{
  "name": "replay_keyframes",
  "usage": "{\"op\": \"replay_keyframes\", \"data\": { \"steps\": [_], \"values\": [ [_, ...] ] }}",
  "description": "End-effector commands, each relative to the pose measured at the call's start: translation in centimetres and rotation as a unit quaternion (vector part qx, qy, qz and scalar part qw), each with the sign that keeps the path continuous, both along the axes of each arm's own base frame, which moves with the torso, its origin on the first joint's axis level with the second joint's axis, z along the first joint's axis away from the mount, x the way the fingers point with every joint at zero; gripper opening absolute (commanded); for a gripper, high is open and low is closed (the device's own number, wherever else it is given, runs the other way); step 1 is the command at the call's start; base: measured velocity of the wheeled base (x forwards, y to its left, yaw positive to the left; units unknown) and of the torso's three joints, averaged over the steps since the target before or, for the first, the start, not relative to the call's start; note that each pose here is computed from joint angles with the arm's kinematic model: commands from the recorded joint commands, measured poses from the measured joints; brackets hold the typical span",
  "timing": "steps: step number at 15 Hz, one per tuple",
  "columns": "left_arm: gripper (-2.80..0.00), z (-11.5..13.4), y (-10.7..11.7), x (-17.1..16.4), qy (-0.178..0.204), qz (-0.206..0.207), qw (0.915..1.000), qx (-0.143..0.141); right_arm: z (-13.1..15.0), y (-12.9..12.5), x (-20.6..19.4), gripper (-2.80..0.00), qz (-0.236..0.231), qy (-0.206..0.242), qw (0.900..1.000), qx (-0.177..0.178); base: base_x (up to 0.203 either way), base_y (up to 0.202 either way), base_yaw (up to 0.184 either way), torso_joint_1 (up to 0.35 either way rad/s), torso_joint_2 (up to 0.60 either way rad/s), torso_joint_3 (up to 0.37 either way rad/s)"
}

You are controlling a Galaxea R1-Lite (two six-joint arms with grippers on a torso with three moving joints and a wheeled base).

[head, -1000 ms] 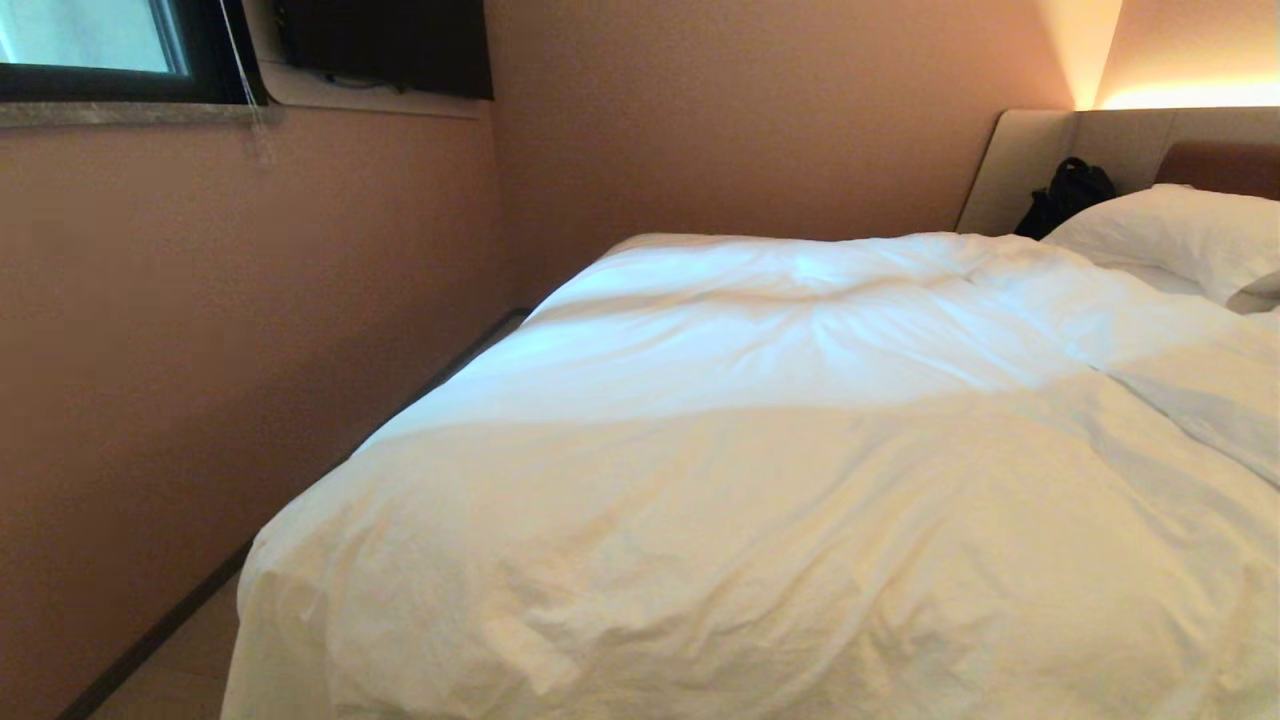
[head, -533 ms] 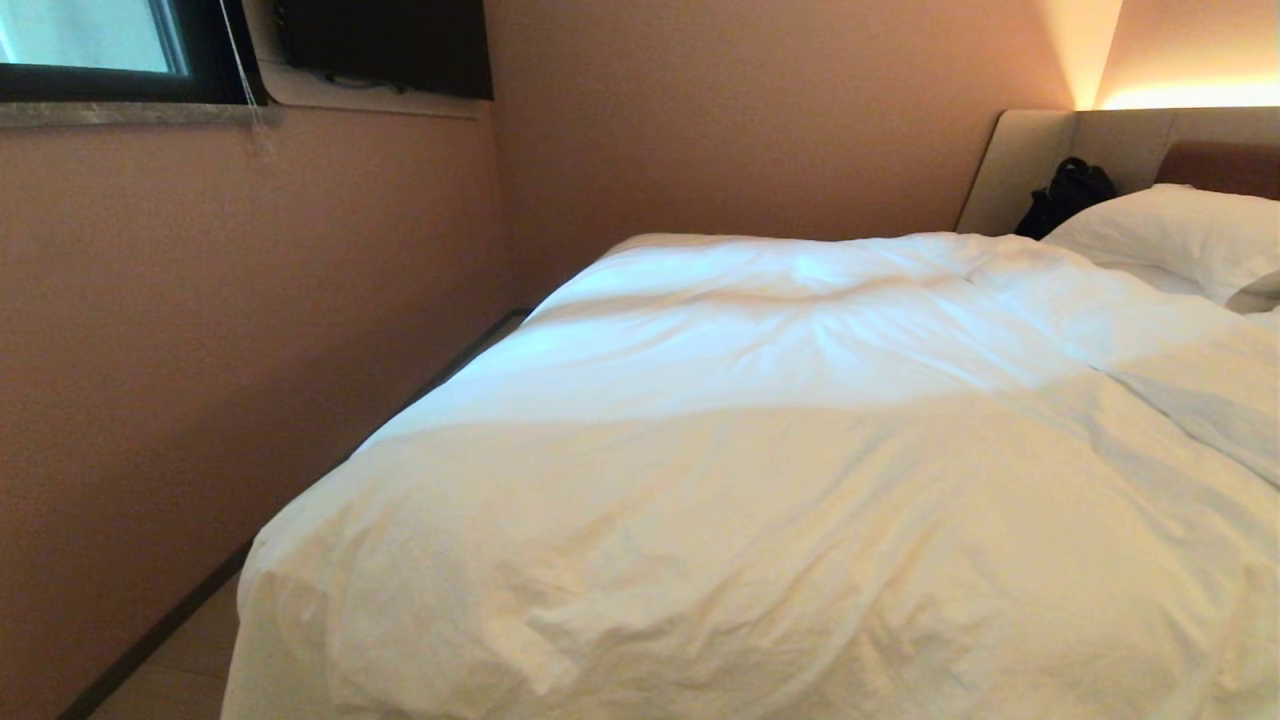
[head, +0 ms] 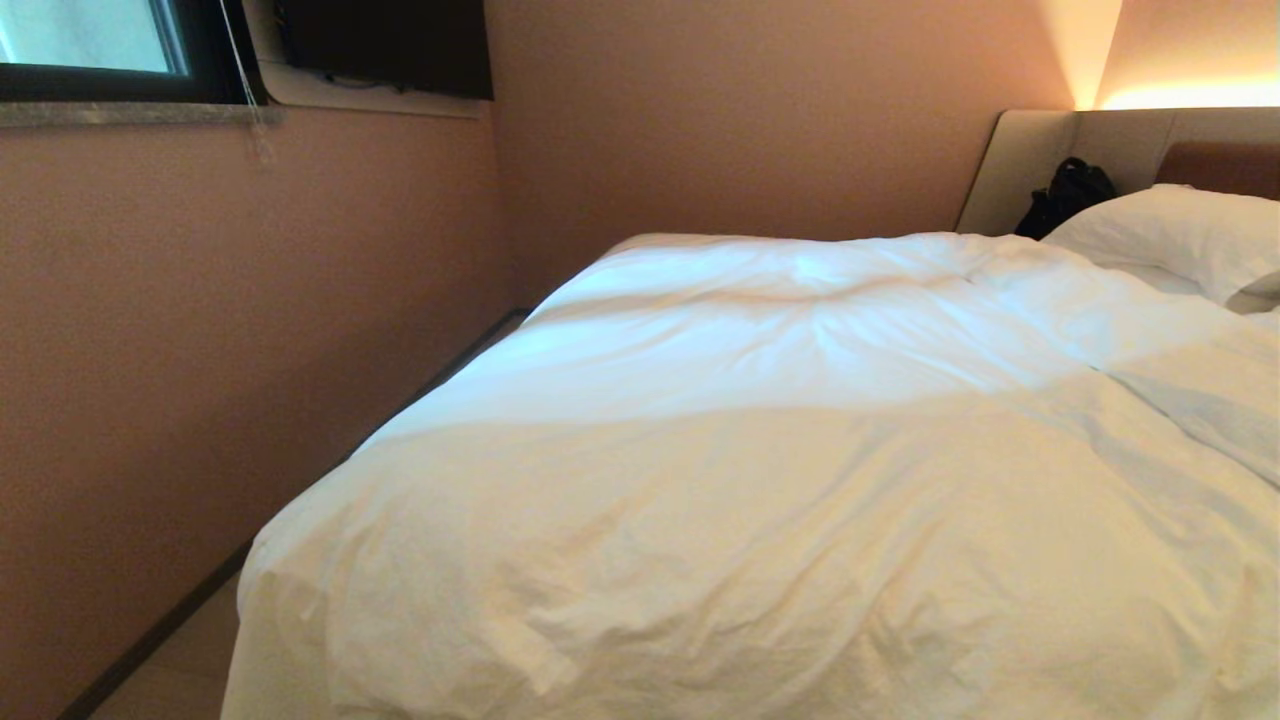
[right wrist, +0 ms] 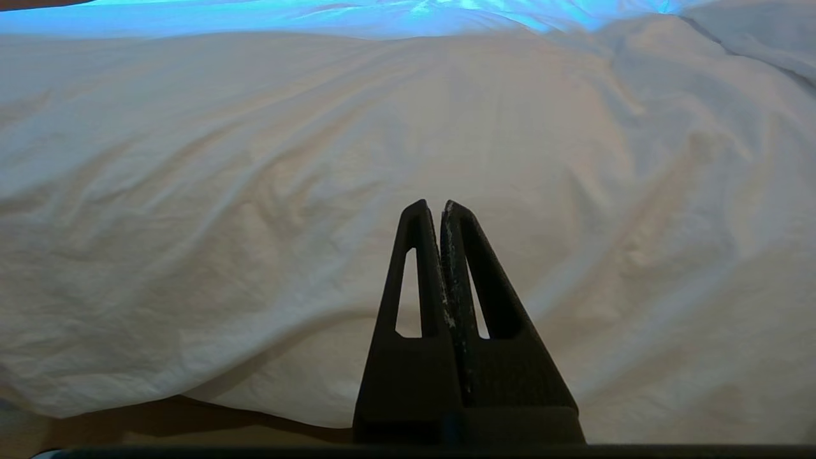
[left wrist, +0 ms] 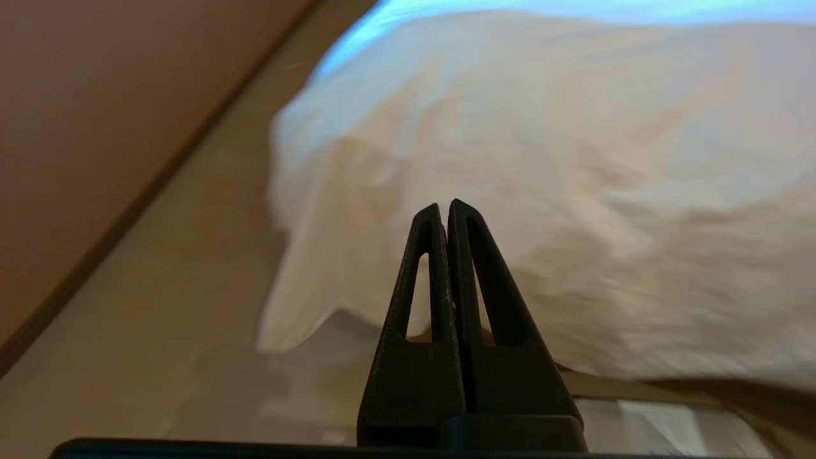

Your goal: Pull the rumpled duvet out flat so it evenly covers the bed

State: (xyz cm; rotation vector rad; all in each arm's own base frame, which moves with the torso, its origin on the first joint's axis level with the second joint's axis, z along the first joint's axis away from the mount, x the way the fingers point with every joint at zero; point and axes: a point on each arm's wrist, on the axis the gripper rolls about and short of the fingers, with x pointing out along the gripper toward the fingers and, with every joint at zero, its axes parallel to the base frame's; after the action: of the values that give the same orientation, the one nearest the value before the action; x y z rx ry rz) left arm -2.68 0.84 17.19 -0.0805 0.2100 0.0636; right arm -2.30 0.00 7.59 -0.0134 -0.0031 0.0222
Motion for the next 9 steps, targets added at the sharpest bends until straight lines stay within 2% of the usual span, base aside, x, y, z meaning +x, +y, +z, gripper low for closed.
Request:
{"op": "replay_keyframes", "data": {
  "steps": [1,2,4,6,9],
  "values": [
    [-2.80,0.2,-0.4,0.3,0.015,0.059,0.9981,0.001,0.0,0.0,0.0,-2.80,0.000,0.001,1.000,0.000,0.000,0.000,0.000,0.000,0.00,0.000],
    [-2.80,0.1,-0.5,0.3,0.016,0.061,0.9980,-0.002,0.0,0.0,0.0,-2.80,0.000,0.001,1.000,0.000,0.000,0.000,0.000,0.000,0.00,0.000],
    [-2.80,-0.8,-0.7,-0.4,-0.005,0.047,0.9987,-0.016,0.0,0.0,0.0,-2.80,0.000,0.001,1.000,0.000,0.000,0.000,0.000,0.000,0.00,0.000],
    [-2.80,-1.3,-0.7,-0.1,-0.068,0.042,0.9963,-0.032,0.0,0.0,0.0,-2.80,0.000,0.001,1.000,0.000,0.000,0.000,0.000,0.000,0.00,0.000],
    [-2.80,-1.5,-0.7,0.8,-0.148,0.039,0.9880,-0.019,0.0,0.0,0.0,-2.80,0.000,0.001,1.000,0.000,0.000,0.000,0.000,0.000,0.00,0.000]
  ]
}}
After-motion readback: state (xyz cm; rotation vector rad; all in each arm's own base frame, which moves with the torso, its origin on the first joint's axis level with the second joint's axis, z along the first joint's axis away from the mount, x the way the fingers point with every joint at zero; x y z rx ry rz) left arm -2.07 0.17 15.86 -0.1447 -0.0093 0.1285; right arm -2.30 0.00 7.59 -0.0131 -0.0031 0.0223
